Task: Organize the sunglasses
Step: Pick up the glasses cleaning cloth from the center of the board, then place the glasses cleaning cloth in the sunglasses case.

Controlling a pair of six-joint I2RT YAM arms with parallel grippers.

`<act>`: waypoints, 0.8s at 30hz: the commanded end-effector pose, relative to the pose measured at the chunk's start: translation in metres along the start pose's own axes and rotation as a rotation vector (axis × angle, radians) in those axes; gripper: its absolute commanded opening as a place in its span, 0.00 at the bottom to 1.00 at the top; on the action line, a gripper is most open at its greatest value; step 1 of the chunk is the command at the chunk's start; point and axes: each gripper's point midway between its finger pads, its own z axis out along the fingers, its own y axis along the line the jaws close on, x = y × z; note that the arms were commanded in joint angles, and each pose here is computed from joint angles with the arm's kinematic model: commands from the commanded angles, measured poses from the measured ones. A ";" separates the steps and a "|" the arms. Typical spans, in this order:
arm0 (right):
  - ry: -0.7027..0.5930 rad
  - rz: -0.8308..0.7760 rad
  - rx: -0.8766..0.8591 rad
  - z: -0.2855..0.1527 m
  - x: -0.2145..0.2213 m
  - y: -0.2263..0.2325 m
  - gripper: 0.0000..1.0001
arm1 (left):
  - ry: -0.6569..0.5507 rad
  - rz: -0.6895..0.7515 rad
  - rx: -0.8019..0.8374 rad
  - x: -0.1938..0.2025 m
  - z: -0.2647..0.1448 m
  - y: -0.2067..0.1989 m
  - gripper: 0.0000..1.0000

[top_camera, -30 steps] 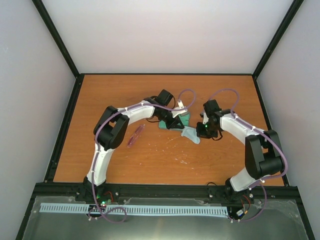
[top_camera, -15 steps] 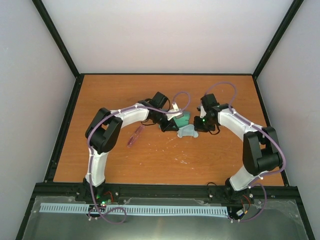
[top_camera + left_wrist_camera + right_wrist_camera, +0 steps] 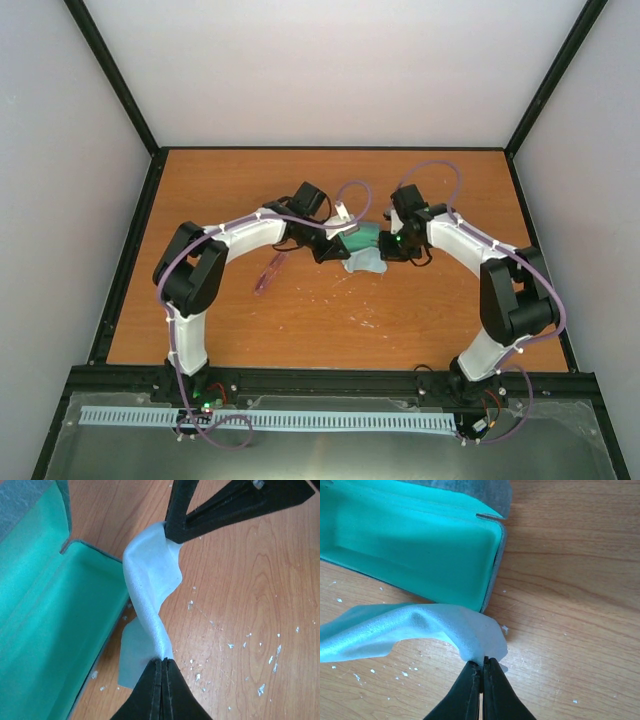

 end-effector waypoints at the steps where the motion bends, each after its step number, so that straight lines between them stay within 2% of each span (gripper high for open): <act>1: -0.008 -0.031 -0.006 0.001 -0.007 0.008 0.03 | -0.015 0.025 -0.032 -0.003 -0.012 0.002 0.01; 10: -0.002 -0.037 -0.009 0.009 -0.018 0.013 0.03 | -0.013 0.004 -0.074 0.007 -0.025 0.020 0.01; 24: 0.005 -0.050 -0.024 0.023 -0.043 0.026 0.03 | -0.057 -0.020 -0.092 0.003 -0.042 0.057 0.01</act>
